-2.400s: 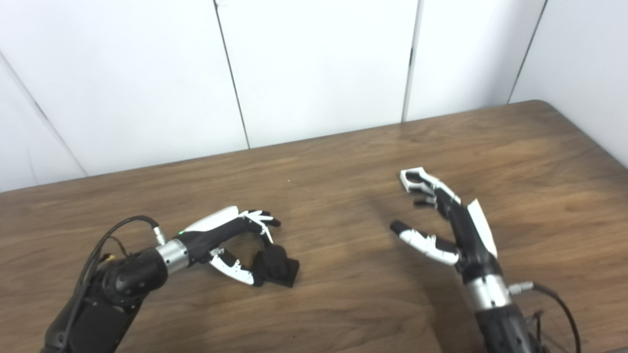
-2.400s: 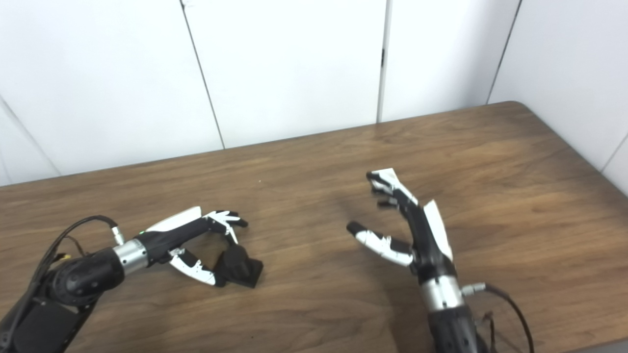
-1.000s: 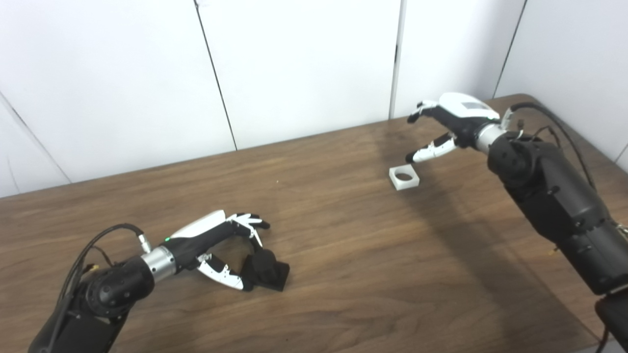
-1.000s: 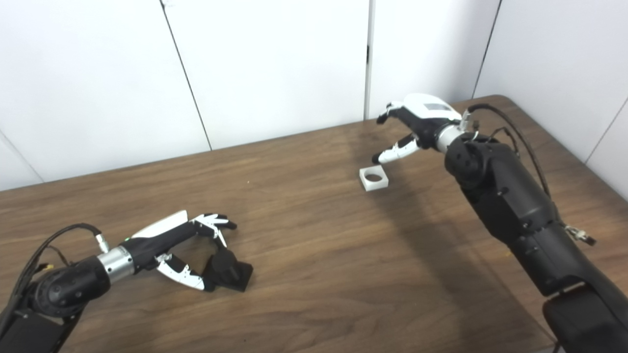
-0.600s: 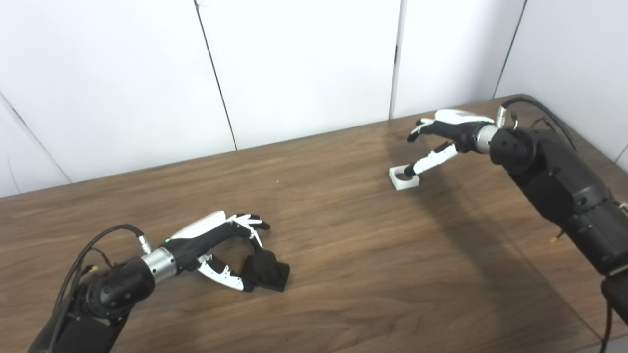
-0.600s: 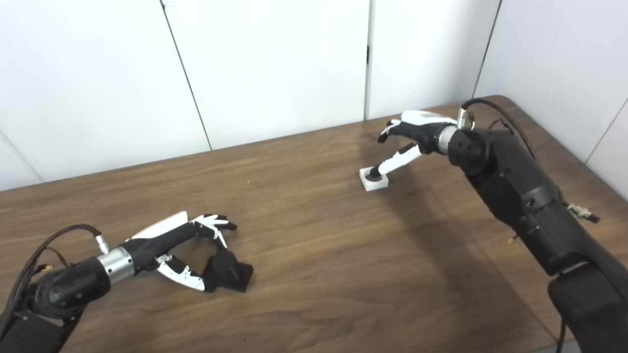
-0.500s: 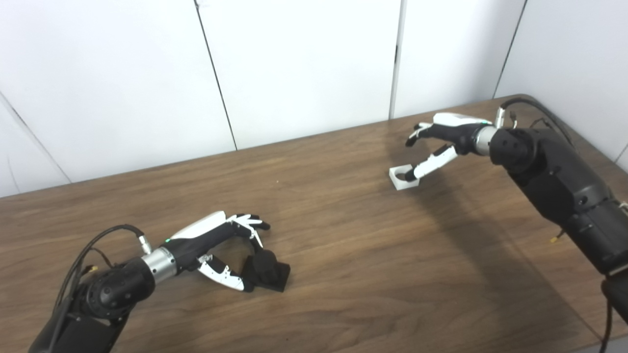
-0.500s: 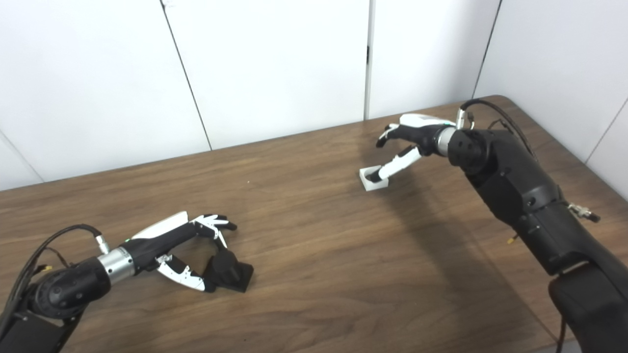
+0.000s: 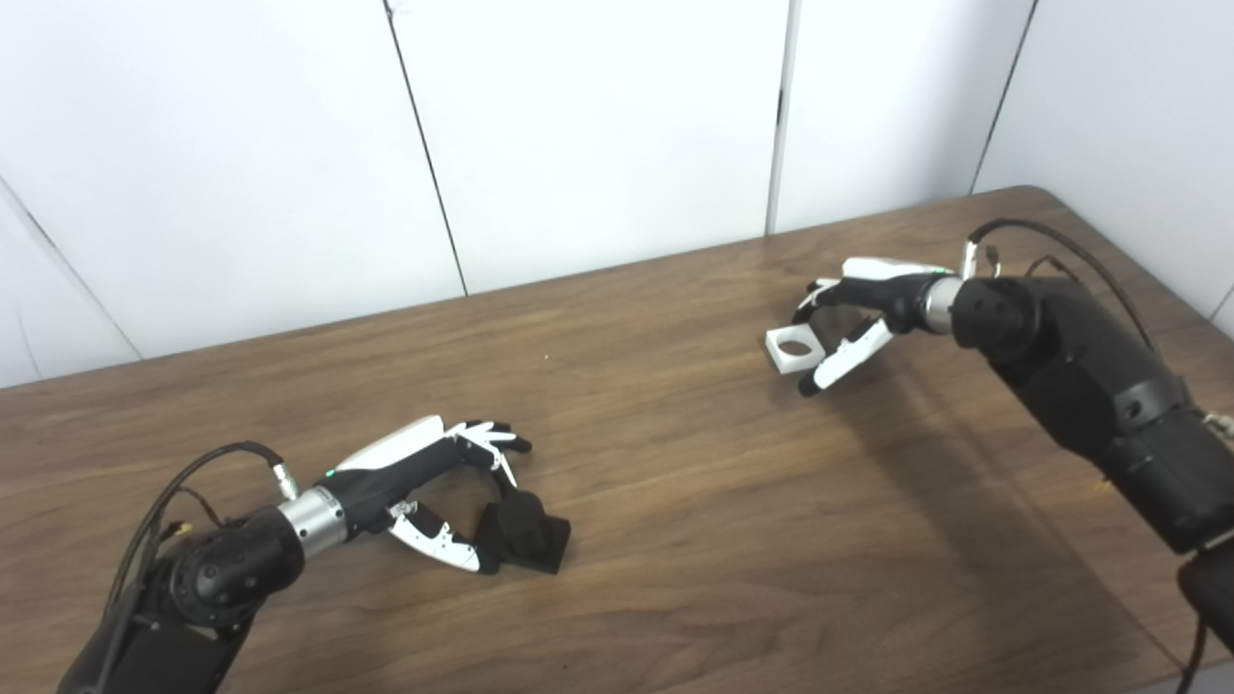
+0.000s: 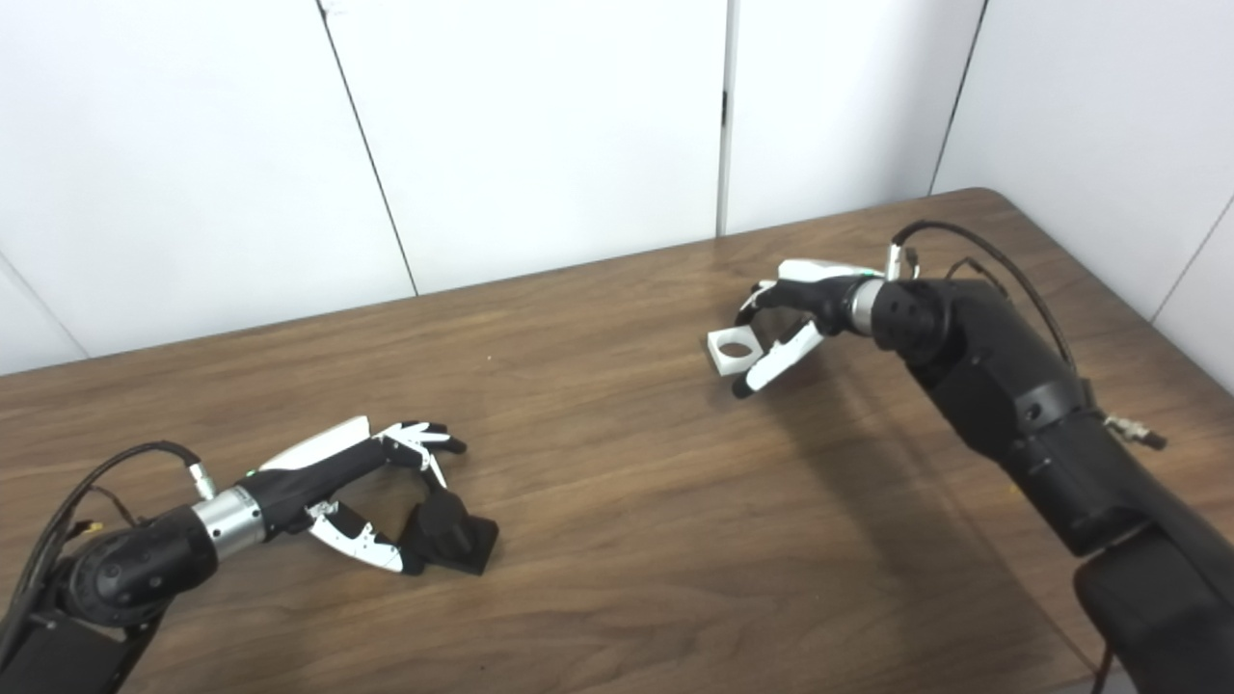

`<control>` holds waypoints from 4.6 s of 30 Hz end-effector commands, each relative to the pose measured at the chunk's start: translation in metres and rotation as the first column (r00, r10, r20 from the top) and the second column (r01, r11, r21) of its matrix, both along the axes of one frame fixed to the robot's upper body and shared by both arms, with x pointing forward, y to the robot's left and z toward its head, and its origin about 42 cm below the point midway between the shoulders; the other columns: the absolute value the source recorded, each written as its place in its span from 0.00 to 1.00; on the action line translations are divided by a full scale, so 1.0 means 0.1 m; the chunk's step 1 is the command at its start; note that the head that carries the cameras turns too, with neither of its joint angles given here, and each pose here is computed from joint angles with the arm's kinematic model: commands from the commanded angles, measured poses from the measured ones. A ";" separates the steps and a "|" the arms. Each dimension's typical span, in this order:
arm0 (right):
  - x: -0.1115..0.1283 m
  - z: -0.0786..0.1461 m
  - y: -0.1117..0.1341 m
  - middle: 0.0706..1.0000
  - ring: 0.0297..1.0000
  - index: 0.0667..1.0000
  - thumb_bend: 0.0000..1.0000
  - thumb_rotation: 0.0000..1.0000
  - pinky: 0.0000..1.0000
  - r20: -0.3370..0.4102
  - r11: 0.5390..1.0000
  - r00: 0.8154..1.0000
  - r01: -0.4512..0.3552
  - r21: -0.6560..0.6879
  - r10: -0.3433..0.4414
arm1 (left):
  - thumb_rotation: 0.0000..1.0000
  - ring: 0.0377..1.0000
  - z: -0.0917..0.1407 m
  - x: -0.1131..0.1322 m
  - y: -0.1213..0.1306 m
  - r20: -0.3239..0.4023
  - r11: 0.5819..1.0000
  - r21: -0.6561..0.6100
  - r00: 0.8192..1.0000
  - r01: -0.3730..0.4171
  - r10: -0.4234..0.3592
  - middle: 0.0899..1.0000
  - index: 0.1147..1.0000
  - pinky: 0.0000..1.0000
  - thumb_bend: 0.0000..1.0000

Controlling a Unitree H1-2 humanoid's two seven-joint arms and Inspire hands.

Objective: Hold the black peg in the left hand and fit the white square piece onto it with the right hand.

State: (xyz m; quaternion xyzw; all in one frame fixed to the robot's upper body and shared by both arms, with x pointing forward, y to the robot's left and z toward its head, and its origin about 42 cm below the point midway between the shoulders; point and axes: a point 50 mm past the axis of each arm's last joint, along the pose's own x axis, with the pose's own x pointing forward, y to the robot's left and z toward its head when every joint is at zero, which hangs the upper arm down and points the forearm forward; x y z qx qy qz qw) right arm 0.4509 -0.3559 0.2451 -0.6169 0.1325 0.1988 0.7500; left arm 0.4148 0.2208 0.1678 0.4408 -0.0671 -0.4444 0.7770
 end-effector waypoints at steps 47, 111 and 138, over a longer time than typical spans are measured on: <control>0.17 -0.34 -0.02 0.81 0.85 0.45 0.52 0.14 0.87 0.313 0.999 0.950 -0.001 -0.037 0.012 | 0.06 0.99 -0.39 -0.29 0.13 -0.179 0.992 0.122 0.984 0.038 -0.015 0.90 0.42 0.99 0.52; -0.69 0.78 1.15 0.80 0.89 0.44 0.52 0.14 0.96 0.574 0.819 0.684 -0.573 0.038 0.451 | 0.07 1.00 -0.37 -0.23 -0.06 -0.190 0.991 0.132 0.982 0.037 -0.011 0.91 0.42 0.99 0.52; -0.89 0.70 1.76 0.80 0.90 0.44 0.52 0.14 0.94 0.528 0.674 0.620 -0.730 0.117 0.580 | 0.08 0.99 -0.43 -0.22 -0.38 -0.200 0.991 0.132 0.980 0.020 0.007 0.90 0.42 0.99 0.52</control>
